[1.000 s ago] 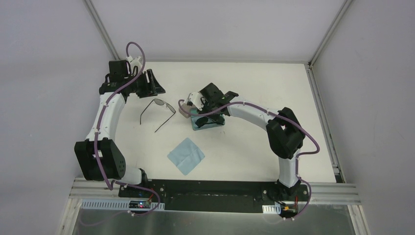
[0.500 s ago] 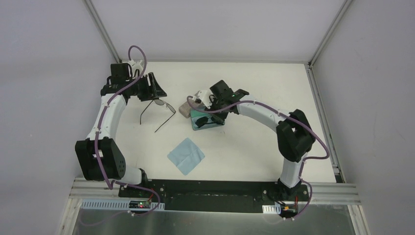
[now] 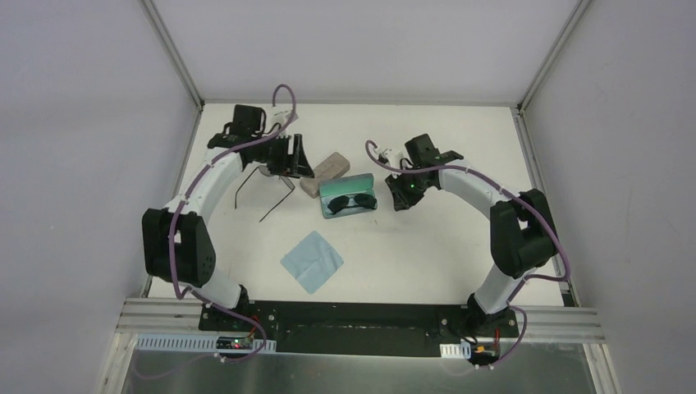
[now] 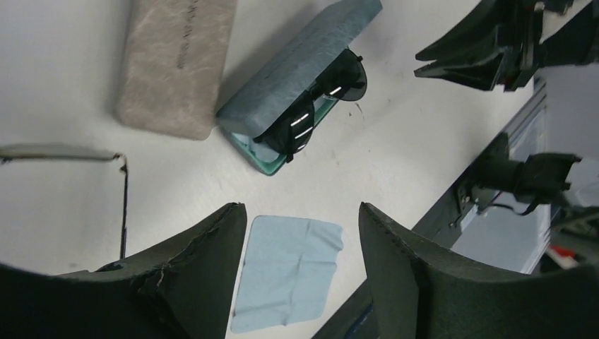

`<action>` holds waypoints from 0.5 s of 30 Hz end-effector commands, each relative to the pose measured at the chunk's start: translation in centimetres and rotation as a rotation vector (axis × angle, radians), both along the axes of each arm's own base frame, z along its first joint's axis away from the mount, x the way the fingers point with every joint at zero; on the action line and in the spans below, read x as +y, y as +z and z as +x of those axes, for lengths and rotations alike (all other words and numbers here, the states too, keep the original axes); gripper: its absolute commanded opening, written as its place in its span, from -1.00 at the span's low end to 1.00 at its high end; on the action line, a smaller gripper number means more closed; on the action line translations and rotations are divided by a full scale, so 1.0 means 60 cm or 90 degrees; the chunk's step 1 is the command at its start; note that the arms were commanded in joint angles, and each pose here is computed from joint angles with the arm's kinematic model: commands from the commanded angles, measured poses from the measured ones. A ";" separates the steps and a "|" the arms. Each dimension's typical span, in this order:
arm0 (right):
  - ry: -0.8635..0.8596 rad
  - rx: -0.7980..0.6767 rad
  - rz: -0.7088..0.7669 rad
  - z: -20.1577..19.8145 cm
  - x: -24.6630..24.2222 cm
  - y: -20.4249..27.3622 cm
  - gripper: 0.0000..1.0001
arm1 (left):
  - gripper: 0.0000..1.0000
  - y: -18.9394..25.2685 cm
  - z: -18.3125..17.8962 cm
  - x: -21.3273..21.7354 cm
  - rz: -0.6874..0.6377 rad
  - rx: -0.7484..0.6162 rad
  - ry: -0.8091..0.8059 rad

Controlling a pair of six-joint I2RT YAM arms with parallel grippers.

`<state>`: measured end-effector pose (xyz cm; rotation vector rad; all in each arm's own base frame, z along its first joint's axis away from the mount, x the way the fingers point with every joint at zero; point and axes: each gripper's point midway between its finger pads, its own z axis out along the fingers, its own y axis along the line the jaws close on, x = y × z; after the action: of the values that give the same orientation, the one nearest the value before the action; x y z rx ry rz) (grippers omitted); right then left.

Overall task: Organize the sunglasses
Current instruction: Place the sunglasses in the sunglasses case, then adjust the sunglasses in the sunglasses case.

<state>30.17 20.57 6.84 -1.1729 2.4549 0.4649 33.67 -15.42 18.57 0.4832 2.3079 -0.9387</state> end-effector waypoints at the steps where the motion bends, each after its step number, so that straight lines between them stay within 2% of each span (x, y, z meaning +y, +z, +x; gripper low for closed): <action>1: -0.014 0.101 0.113 -0.035 0.030 0.012 -0.55 | 0.24 0.007 0.026 -0.045 0.050 -0.092 -0.137; 8: -0.058 0.186 0.172 -0.046 0.051 -0.001 -0.65 | 0.29 -0.012 0.079 -0.087 0.057 -0.116 -0.255; 11: -0.085 0.206 0.177 -0.038 0.051 -0.010 -0.82 | 0.30 -0.026 0.073 -0.106 0.063 -0.109 -0.315; 15: -0.088 0.231 0.194 -0.034 0.061 -0.013 -0.87 | 0.28 -0.050 0.053 -0.122 0.051 -0.079 -0.357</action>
<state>27.22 22.72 5.03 -0.9064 2.6479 0.9288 38.93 -21.26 15.22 1.0736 2.2089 -0.9507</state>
